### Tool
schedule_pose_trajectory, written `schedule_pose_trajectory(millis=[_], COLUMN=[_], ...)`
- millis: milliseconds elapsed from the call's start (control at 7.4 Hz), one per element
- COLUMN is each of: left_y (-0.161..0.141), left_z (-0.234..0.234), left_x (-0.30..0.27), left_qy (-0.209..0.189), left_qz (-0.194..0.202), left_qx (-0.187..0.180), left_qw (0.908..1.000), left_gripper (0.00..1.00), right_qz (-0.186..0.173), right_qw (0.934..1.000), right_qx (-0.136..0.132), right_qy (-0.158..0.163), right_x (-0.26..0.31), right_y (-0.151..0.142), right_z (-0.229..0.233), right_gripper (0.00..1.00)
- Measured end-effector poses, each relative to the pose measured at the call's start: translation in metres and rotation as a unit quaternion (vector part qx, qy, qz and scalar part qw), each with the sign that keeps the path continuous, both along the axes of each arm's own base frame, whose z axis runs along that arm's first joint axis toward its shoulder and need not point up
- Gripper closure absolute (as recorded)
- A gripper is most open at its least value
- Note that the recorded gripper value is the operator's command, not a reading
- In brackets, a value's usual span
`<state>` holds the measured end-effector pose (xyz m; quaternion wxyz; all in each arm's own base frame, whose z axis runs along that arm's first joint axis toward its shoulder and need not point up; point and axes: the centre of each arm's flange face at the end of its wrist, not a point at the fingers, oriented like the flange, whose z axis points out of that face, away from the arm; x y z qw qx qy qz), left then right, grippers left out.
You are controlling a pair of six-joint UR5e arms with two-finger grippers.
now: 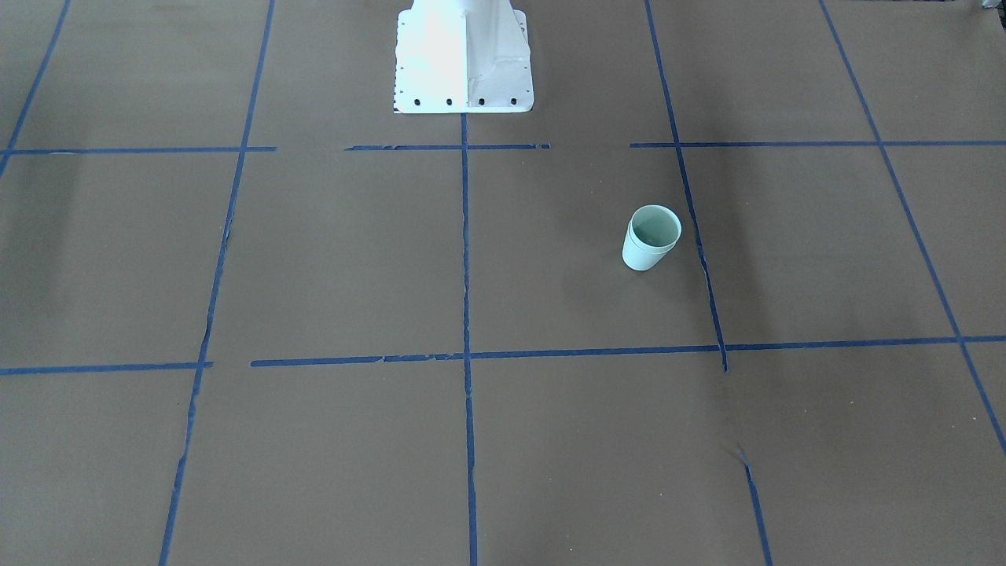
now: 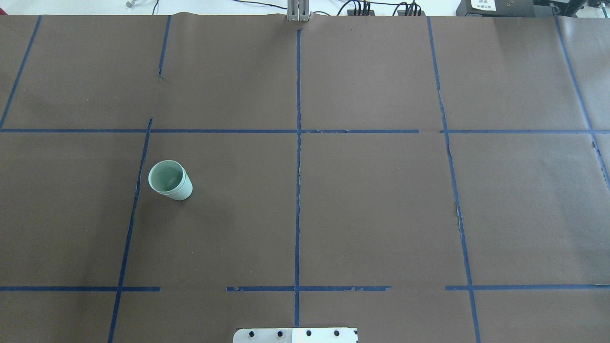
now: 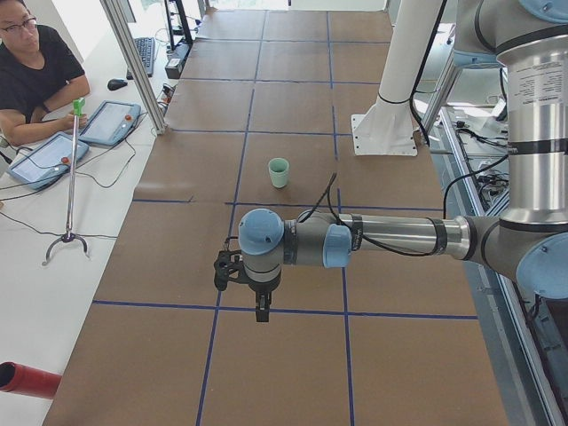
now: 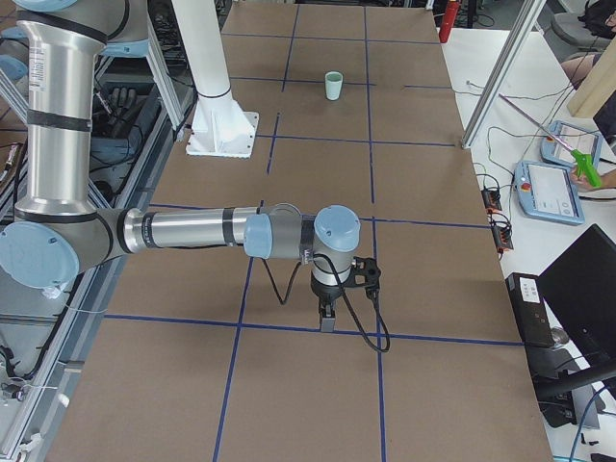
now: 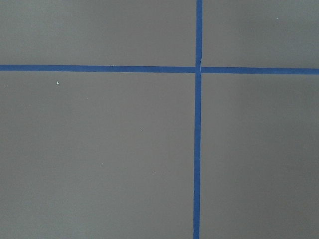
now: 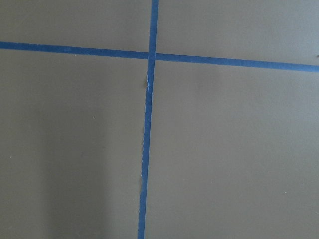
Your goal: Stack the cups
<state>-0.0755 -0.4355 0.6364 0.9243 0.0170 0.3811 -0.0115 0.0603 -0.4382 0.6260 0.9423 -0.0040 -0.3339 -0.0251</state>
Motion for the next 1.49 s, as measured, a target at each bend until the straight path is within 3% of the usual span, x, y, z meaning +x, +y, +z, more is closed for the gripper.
schedule_pose_trajectory(millis=[405,1486], left_y=[0.0071,0.0095], left_z=[0.0051,0.0085], left_x=[-0.0006,-0.001], left_qy=[0.0,0.004], left_qz=[0.025,0.025], left_qx=[-0.004,-0.007], left_qw=[0.9997,0.9997], left_gripper=[0.0,0.0], right_qz=[0.0,0.0], right_qw=[1.0,1.0], right_qx=[0.0,0.0], right_qy=[0.0,0.0], right_x=[0.0,0.0], right_y=[0.0,0.0], right_z=[0.0001,0.0], right_gripper=[0.0,0.0])
